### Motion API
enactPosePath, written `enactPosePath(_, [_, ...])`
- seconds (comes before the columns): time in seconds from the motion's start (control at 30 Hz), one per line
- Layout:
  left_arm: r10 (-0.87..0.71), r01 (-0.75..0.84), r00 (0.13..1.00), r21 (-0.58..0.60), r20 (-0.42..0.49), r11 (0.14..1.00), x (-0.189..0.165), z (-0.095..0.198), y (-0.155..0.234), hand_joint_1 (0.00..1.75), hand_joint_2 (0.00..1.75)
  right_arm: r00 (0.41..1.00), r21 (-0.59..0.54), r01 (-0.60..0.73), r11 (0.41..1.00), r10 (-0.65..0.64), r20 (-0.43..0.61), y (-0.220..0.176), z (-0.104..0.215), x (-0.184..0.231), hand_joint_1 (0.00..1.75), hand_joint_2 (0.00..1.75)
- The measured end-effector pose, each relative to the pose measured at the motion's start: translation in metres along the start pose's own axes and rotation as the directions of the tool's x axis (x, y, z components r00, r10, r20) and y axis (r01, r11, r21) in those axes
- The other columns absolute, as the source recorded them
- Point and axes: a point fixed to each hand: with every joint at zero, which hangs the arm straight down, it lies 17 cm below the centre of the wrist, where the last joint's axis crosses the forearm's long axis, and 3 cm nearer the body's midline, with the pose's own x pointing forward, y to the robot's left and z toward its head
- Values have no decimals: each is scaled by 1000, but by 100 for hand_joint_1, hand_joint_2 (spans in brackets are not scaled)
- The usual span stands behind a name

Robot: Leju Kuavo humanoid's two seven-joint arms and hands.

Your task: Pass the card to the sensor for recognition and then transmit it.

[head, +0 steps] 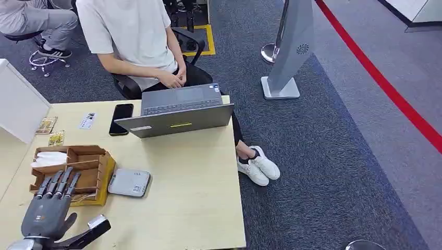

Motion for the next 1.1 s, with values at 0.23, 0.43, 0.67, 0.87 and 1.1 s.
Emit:
enactPosePath(0.23, [-2, 2, 1000, 21, 17, 1000, 9, 3, 7, 0, 175, 1000, 0, 2, 1000, -2, -2, 0, 0, 0, 0, 175])
enactPosePath(0.43, [-10, 9, 1000, 38, 22, 999, 12, 6, 13, 9, 175, 1000, 0, 4, 1000, -4, -2, 0, 0, 0, 0, 175])
enactPosePath(0.67, [-10, 10, 1000, 40, 10, 999, 10, 6, 15, 175, 175, 1000, 0, 4, 1000, -4, -2, -1, 0, 0, 0, 175])
enactPosePath(0.87, [6, -5, 1000, 23, -11, 1000, 5, 4, 13, 175, 175, 1000, 0, 3, 1000, -3, -1, -1, 0, 0, 0, 175])
enactPosePath(1.1, [4, -4, 1000, 21, -22, 1000, -1, 0, 13, 175, 175, 1000, 0, 2, 1000, -2, 0, -1, 0, 0, 0, 175])
